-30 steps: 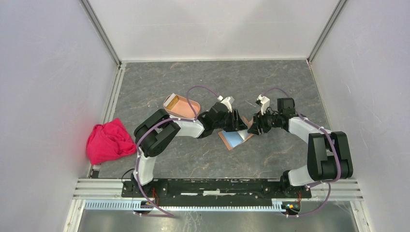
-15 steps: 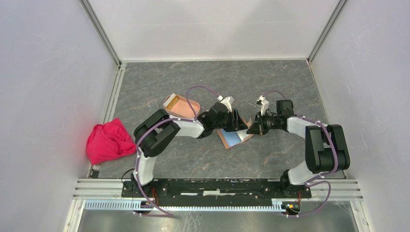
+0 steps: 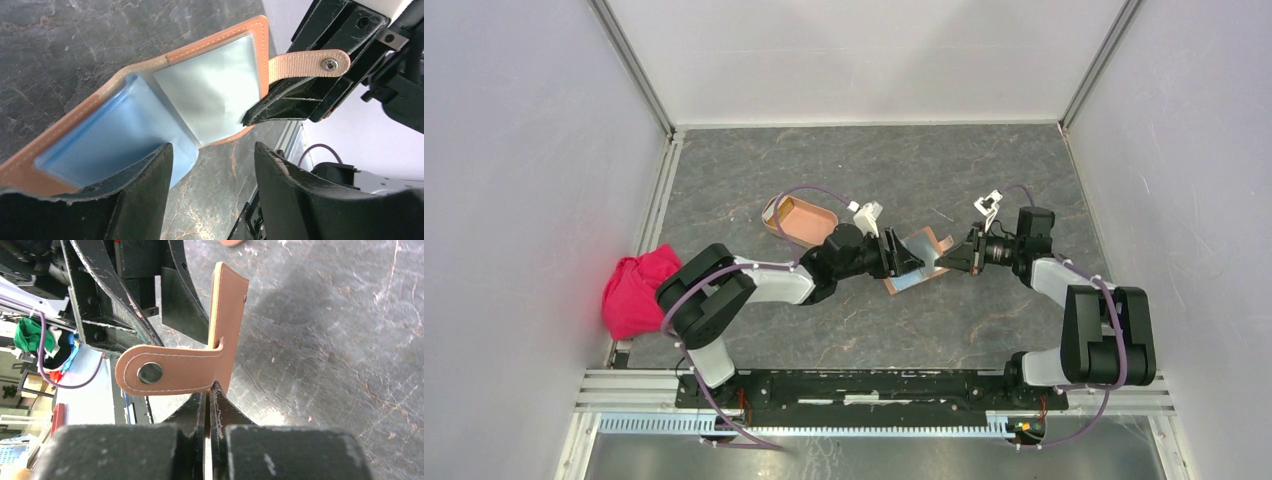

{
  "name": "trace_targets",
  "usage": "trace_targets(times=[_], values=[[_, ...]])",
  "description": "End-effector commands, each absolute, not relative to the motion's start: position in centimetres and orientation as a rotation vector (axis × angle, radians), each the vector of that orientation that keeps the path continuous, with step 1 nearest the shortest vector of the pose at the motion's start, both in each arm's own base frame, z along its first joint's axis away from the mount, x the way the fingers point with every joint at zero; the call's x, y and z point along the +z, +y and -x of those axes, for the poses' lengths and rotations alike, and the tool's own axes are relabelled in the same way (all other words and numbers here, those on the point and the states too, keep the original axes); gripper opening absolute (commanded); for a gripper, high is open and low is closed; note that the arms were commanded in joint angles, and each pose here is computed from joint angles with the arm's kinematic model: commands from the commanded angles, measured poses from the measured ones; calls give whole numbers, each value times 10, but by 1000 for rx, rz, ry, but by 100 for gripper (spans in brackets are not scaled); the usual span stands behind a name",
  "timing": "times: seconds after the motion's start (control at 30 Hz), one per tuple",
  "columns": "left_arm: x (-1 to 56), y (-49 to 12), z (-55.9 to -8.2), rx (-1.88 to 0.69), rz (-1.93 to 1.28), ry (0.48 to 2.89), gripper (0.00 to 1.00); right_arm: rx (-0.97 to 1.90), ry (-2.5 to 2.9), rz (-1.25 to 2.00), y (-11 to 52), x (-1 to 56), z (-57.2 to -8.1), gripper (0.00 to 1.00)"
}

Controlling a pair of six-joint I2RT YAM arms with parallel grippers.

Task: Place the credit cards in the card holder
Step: Turn over the card slot in the card holder.

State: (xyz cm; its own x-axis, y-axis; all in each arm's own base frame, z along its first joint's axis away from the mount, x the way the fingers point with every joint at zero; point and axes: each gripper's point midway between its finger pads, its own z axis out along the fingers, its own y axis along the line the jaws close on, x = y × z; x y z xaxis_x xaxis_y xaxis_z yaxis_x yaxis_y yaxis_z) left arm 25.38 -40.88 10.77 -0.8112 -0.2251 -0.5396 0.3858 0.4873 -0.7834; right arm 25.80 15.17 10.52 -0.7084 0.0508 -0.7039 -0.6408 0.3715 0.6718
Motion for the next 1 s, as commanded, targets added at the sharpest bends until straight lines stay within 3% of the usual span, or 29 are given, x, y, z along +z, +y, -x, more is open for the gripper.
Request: trace_targets(times=[0.0,0.67,0.97], values=[[145,-403,-262,-1408,-73,1990,70,1440,1829,611,156,140,-252,0],[168,-421,-267,-1699,-265,1745,72,1434,1699,816,159,158,-232,0],[153,-396,-269,-1493,-229,1860,74,1182,1938,525,134,116,-270,0]])
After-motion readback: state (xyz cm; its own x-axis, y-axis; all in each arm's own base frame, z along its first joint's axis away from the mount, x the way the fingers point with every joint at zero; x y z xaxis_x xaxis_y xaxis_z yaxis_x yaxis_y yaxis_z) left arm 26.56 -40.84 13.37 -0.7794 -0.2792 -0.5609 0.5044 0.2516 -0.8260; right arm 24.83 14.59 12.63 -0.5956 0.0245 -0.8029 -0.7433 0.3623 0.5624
